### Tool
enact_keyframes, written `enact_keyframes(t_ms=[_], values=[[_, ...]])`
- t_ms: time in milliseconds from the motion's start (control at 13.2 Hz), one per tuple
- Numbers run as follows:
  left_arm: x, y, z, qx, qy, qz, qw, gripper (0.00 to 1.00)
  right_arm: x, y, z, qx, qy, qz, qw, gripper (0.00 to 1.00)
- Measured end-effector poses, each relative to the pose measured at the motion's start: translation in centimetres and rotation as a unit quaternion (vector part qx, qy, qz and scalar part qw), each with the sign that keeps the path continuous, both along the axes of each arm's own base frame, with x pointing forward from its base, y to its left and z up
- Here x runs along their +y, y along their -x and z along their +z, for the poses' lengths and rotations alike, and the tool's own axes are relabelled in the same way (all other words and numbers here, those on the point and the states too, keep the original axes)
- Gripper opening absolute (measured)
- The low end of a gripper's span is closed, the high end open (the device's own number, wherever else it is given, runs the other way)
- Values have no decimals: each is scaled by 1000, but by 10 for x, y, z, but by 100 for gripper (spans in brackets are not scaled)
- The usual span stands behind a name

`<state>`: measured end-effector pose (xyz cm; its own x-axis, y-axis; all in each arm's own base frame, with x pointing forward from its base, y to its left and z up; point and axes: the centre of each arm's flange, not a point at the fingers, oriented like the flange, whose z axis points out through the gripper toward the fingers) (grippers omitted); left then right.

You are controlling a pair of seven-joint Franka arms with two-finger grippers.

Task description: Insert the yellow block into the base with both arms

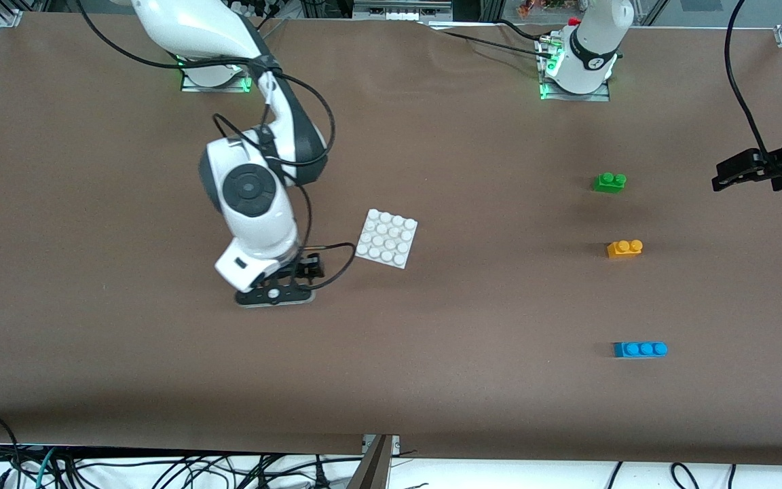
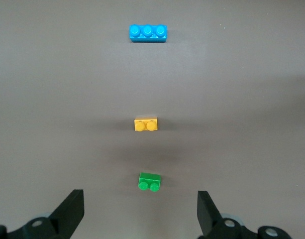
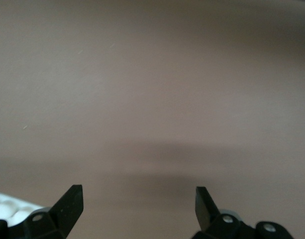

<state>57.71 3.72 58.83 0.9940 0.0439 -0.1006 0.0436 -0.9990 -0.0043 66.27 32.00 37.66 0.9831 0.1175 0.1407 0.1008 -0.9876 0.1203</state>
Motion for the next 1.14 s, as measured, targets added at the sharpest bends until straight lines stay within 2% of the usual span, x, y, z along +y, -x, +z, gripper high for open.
enact_keyframes(t_ms=[227,606,910,1137], values=[[3,-3,-13,12,1,2,1000,100,-46,-16,32,-15,6,-9,1000,100],[4,-19,-66,24,2,2,1000,100,-103,-31,47,-7,12,-10,1000,100],[7,-15,-139,19,2,5,1000,100,-162,-44,62,-9,9,-37,999,100],[28,-5,-188,-3,1,23,1000,100,-247,-37,115,-14,-15,-38,999,100]])
